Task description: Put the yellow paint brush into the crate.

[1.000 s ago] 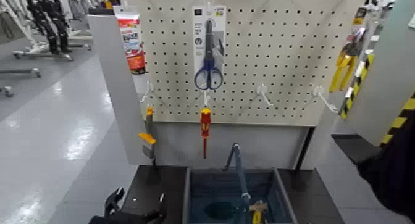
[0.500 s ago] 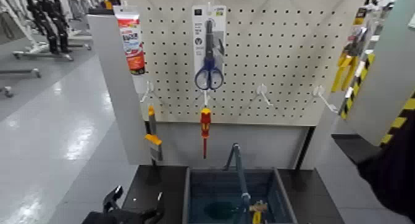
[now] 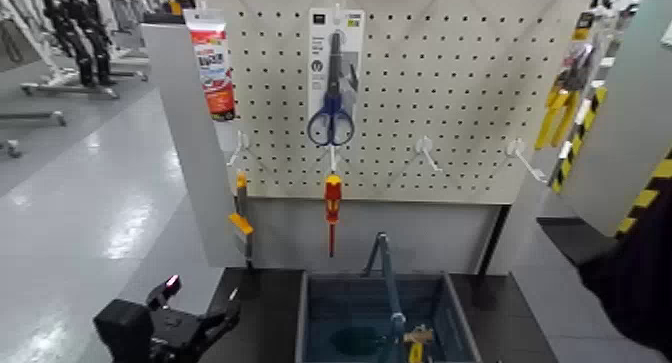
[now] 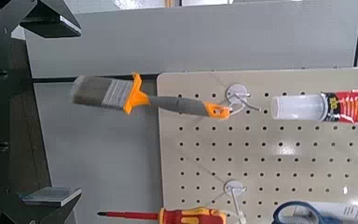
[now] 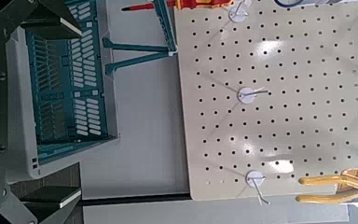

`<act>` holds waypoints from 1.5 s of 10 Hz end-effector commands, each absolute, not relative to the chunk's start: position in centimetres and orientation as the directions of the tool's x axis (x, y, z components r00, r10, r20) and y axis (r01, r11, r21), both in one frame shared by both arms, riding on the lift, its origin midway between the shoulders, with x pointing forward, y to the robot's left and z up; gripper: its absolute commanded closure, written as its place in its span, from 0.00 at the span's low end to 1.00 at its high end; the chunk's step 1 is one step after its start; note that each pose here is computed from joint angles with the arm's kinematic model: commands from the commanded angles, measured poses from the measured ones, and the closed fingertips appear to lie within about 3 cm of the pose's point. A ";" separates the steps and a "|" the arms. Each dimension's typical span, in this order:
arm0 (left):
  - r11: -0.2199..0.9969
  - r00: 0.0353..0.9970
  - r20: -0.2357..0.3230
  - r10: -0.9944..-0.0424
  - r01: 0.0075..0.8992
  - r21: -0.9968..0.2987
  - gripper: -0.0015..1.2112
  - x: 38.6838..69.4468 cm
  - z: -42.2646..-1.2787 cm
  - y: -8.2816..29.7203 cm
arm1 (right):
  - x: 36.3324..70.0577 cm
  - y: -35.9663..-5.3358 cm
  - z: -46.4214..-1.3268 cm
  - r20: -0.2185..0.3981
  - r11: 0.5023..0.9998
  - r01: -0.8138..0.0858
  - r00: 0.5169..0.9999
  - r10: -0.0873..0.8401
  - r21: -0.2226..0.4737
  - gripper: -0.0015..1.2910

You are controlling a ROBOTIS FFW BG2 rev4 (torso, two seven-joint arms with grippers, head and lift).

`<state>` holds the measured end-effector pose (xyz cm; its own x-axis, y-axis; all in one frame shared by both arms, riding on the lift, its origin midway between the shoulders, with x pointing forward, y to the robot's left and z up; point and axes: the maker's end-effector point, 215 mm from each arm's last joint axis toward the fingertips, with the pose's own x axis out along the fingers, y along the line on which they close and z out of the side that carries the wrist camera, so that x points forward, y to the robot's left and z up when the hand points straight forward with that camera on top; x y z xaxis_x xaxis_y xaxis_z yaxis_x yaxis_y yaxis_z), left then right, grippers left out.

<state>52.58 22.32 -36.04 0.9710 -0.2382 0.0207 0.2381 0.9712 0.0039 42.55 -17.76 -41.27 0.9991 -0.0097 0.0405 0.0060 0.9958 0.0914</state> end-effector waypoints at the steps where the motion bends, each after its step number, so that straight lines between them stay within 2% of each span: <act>1: 0.967 0.967 0.009 -0.255 0.255 0.006 0.09 54.4 -35.1 24.1 | 42.6 -17.8 -41.3 0.041 0.996 0.005 0.999 -0.009 0.090 0.10; 6: 0.928 0.928 -0.040 -0.371 0.372 0.023 0.09 57.4 -33.5 24.5 | 42.7 -17.6 -41.3 0.042 0.996 0.001 0.999 -0.005 0.093 0.10; 8: 0.896 0.895 -0.065 -0.441 0.444 0.027 0.09 58.6 -33.2 23.5 | 42.8 -17.6 -41.2 0.045 0.996 -0.003 0.999 -0.002 0.090 0.10; 15: 0.793 0.792 -0.120 -0.599 0.607 0.050 0.09 61.8 -30.8 22.1 | 42.8 -17.5 -41.2 0.045 0.996 -0.004 0.999 0.000 0.090 0.10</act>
